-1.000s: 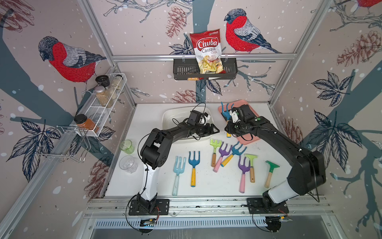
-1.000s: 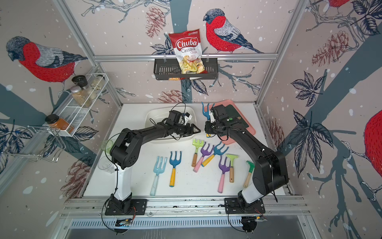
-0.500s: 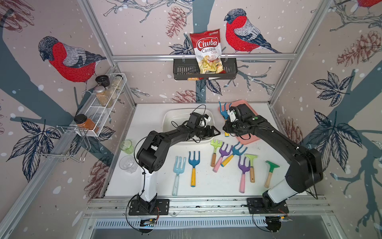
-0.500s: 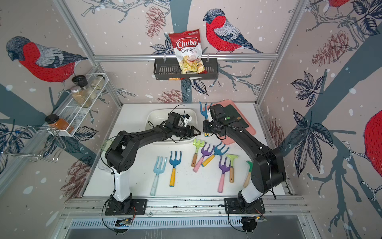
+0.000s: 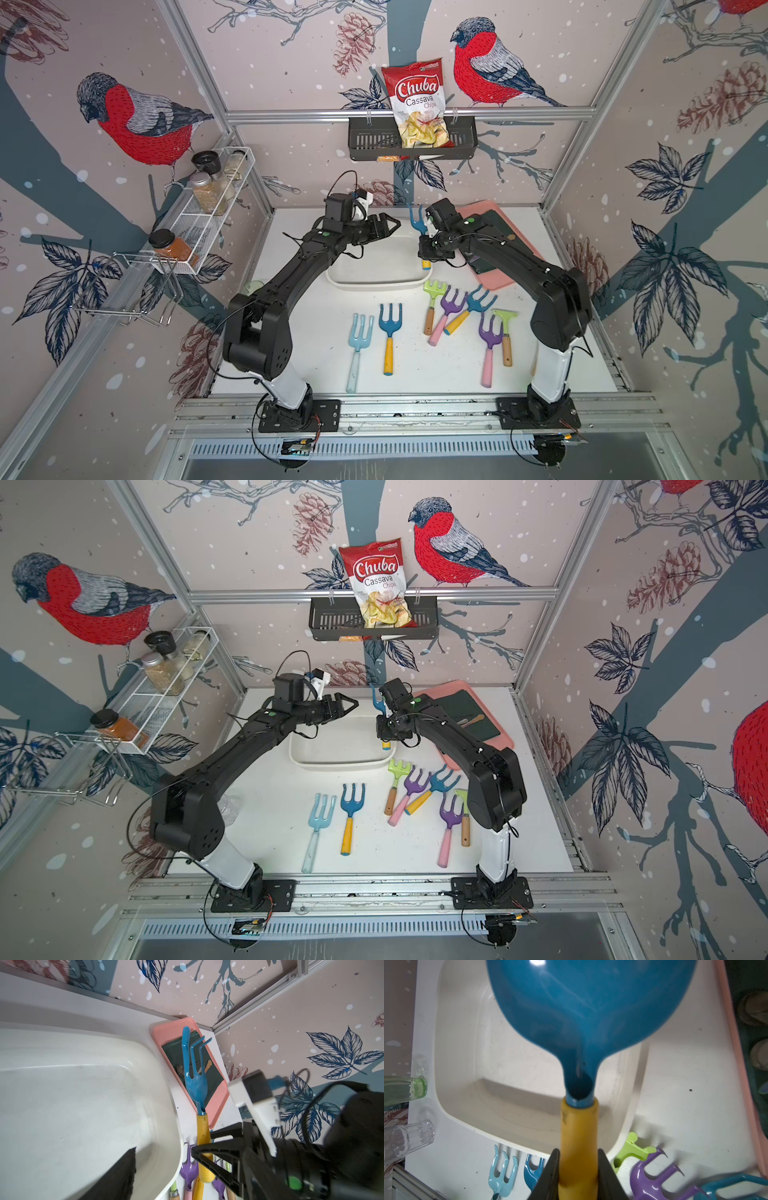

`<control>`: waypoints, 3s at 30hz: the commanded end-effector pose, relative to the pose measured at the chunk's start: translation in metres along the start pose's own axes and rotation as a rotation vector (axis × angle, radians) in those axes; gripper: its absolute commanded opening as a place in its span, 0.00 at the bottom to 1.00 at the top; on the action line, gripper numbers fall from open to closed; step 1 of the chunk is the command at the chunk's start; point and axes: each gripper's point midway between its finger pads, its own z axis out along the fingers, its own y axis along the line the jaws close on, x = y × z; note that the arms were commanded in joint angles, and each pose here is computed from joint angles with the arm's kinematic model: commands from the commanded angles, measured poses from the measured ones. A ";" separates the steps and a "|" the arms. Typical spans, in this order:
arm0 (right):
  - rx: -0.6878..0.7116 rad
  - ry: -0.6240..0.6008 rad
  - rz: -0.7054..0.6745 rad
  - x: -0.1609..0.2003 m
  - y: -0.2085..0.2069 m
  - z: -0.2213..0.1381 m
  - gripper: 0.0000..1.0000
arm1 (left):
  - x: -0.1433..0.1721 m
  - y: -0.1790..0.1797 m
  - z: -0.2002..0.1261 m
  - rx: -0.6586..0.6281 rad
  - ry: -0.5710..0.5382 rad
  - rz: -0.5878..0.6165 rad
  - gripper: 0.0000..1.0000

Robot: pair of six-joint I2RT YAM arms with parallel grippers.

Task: Put the rake into the storage box
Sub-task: Place the rake in the storage box.

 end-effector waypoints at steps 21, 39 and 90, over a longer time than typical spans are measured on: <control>0.062 0.248 0.038 0.026 -0.002 0.099 0.16 | 0.069 0.063 -0.081 -0.186 0.037 -0.081 0.82; 0.094 0.306 0.016 0.038 -0.014 0.128 0.24 | 0.099 0.077 -0.086 -0.226 0.069 -0.106 0.82; -0.110 -0.069 0.017 -0.023 -0.008 -0.066 0.50 | 0.319 0.111 -0.116 -0.736 0.406 -0.259 0.73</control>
